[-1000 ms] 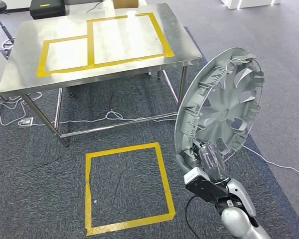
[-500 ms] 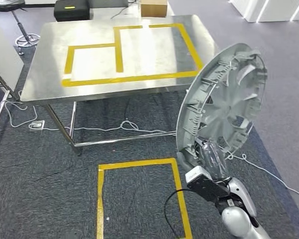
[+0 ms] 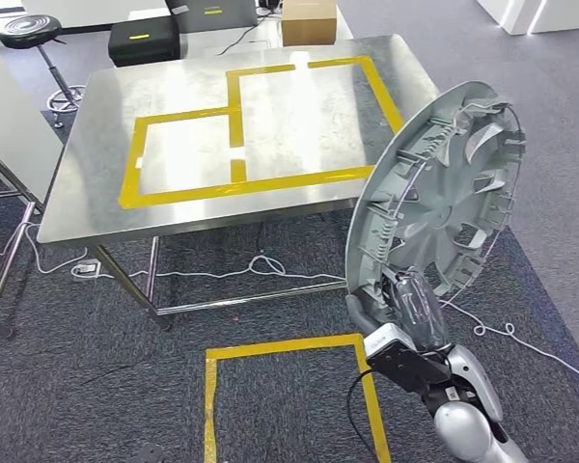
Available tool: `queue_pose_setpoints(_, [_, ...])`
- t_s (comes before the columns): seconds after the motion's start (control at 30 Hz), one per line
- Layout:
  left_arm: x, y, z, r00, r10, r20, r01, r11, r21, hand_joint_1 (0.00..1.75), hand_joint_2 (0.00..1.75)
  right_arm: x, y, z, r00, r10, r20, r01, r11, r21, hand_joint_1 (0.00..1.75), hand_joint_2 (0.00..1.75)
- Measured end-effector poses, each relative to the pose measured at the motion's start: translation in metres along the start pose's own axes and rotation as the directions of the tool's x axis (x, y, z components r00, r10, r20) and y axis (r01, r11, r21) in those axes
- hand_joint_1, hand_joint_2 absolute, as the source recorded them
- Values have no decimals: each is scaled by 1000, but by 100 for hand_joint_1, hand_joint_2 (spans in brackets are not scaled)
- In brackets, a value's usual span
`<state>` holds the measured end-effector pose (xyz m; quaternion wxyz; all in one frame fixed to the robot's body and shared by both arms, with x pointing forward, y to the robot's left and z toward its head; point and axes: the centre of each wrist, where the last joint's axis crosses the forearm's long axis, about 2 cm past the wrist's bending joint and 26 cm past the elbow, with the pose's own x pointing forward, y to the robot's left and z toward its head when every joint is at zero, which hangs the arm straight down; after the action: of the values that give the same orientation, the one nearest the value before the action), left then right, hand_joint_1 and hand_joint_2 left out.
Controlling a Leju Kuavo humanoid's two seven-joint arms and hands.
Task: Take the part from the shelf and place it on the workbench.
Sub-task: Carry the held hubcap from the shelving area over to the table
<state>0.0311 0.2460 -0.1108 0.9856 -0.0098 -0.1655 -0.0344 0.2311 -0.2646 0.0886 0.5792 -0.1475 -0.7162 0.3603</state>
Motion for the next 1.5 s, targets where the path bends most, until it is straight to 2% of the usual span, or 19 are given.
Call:
queue_pose_setpoints(0.3, [-9, 0, 2, 1000, 5, -21, -5, 1000, 1, 0, 175, -1, 2, 3, 1000, -3, -8, 3, 1000, 8, 159, 175])
queue_pose_setpoints(0.47, [-3, -2, 1, 1000, 6, -9, -6, 1000, -3, 0, 175, -1, -1, 1, 1000, -2, -8, 2, 1000, -2, 159, 175])
queue_pose_setpoints(0.77, [-11, -2, 3, 1000, 3, -23, -3, 1000, -8, 0, 175, -6, 4, 6, 999, -1, -45, 2, 1000, 18, 159, 175])
queue_pose_setpoints(1.13, [-9, 0, 2, 1000, 9, -17, -9, 1000, 0, 0, 175, -14, 12, 20, 994, -6, -110, 9, 999, 31, 159, 175])
queue_pose_setpoints(1.5, [-27, -6, 8, 997, 44, -56, -44, 999, -5, 0, 175, -20, 14, 30, 987, -22, -157, 26, 999, 27, 159, 175])
